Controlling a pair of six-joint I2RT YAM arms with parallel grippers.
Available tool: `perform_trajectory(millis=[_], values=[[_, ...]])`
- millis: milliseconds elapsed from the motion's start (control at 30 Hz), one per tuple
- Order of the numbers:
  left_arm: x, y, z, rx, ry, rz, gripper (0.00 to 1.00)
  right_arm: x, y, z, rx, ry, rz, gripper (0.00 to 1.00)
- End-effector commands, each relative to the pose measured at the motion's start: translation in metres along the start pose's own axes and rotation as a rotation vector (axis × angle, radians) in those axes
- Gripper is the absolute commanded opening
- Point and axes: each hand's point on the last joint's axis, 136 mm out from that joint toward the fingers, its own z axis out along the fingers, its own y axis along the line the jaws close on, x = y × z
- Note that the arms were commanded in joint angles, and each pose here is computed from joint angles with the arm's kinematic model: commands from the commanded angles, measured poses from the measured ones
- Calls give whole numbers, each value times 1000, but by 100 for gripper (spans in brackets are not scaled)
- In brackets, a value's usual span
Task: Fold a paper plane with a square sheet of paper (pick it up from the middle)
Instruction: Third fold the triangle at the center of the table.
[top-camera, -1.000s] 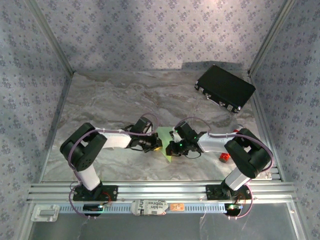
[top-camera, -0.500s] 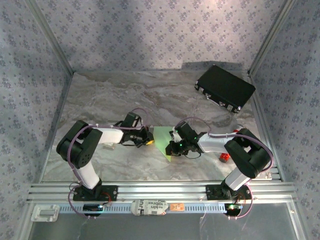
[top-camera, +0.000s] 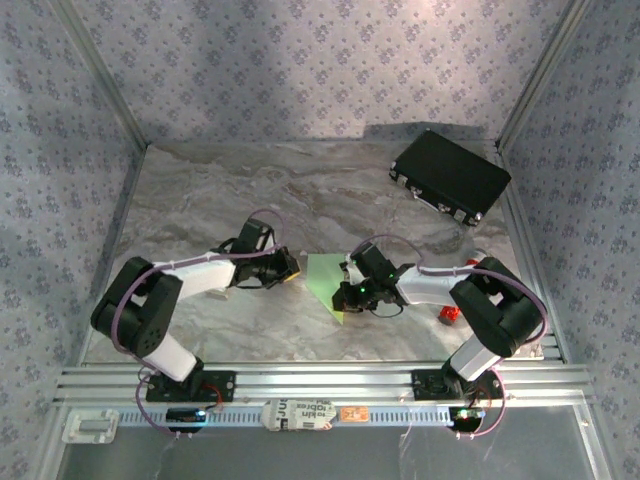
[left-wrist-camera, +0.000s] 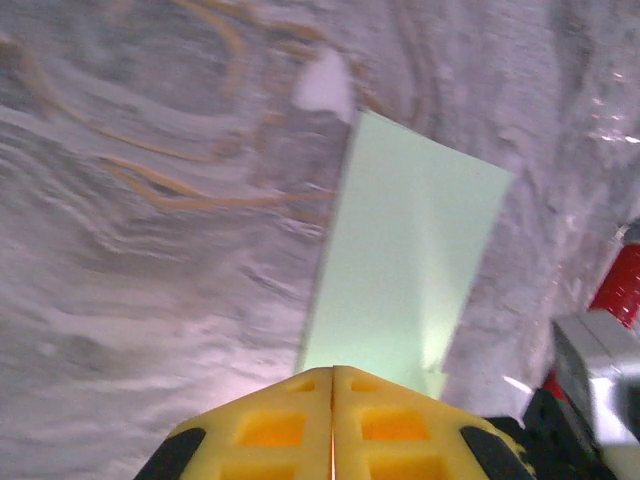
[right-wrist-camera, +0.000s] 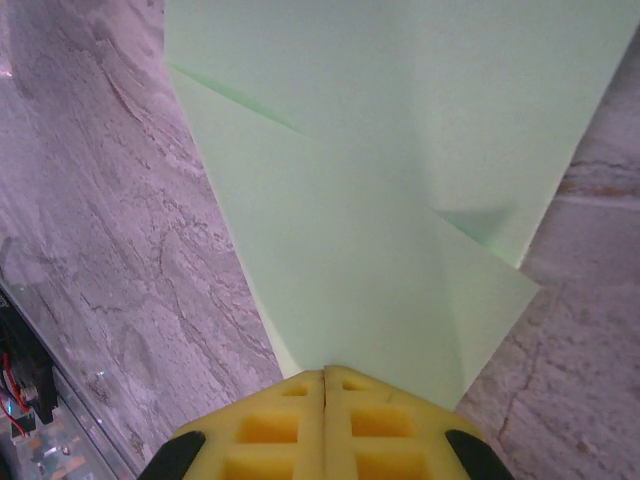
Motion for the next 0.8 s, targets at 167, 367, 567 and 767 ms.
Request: perform_trajectory(millis=[167, 367, 567, 767], values=[[44, -37, 24, 84, 122, 75, 7, 28, -38, 0, 143, 90, 62, 0], [63, -26, 50, 51, 191, 77, 6, 25, -34, -2, 132, 78, 56, 0], [60, 4, 56, -38, 183, 52, 3, 7, -10, -13, 71, 22, 17, 0], [63, 8, 55, -38, 189, 48, 2, -11, 30, -20, -47, -27, -78, 0]])
